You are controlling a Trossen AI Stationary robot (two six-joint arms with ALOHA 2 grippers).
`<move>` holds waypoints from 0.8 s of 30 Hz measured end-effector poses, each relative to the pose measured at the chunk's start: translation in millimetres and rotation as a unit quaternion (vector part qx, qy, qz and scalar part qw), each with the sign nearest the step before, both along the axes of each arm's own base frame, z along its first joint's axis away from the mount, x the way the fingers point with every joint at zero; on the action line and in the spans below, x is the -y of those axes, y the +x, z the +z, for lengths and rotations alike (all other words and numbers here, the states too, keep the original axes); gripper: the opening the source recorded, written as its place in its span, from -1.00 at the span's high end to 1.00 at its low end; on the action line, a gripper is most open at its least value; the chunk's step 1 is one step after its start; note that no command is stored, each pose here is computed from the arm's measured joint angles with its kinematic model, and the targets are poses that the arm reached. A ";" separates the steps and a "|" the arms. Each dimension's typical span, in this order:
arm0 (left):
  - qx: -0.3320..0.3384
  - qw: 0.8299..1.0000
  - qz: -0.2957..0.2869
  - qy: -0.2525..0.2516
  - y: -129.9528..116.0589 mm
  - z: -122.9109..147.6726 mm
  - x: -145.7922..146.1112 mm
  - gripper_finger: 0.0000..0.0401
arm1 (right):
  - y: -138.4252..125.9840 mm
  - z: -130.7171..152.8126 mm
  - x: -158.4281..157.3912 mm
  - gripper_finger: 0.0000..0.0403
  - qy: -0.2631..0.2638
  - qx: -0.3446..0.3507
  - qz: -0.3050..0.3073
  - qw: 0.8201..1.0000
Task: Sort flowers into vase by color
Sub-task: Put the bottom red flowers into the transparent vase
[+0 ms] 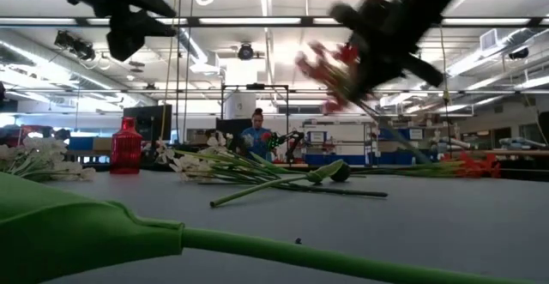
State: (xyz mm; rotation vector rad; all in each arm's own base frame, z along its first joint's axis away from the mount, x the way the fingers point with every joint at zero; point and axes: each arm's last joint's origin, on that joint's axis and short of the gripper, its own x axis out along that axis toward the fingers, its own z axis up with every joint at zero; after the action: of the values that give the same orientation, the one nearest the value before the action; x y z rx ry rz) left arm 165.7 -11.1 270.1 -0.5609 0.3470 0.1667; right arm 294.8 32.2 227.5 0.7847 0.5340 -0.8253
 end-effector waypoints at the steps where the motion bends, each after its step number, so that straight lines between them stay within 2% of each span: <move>1: 0.005 1.000 -0.003 0.003 3.9 -0.2 0.4 0.28 | 6.1 5.7 1.9 0.94 -0.016 0.017 0.027 0.999; 4: 0.021 1.000 -0.017 0.013 16.2 -0.9 2.1 0.28 | 21.0 22.1 7.1 0.94 -0.064 0.073 0.085 0.992; 7: 0.039 0.999 -0.031 0.019 29.1 -2.0 4.1 0.28 | 32.4 39.5 12.6 0.94 -0.107 0.136 0.136 0.976; 11: 0.068 0.996 -0.042 0.025 42.4 -2.2 5.9 0.28 | 40.6 56.7 19.5 0.94 -0.152 0.205 0.200 0.946; 15: 0.089 0.995 -0.043 0.033 52.0 -2.9 6.8 0.26 | 43.9 65.9 26.3 0.93 -0.199 0.234 0.276 0.911; 20: 0.119 0.991 -0.042 0.034 62.8 -3.1 7.6 0.01 | 45.3 73.1 34.0 0.91 -0.232 0.261 0.329 0.877; 24: 0.140 0.988 -0.040 0.059 71.1 -3.9 5.7 -0.23 | 45.5 78.4 38.8 0.89 -0.250 0.286 0.358 0.853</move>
State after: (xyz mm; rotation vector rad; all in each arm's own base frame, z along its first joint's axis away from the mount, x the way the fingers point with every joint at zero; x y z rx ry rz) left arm 236.8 -16.7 266.2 -0.4452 0.0856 0.0296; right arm 340.3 -6.5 305.9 0.2643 0.0329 0.0046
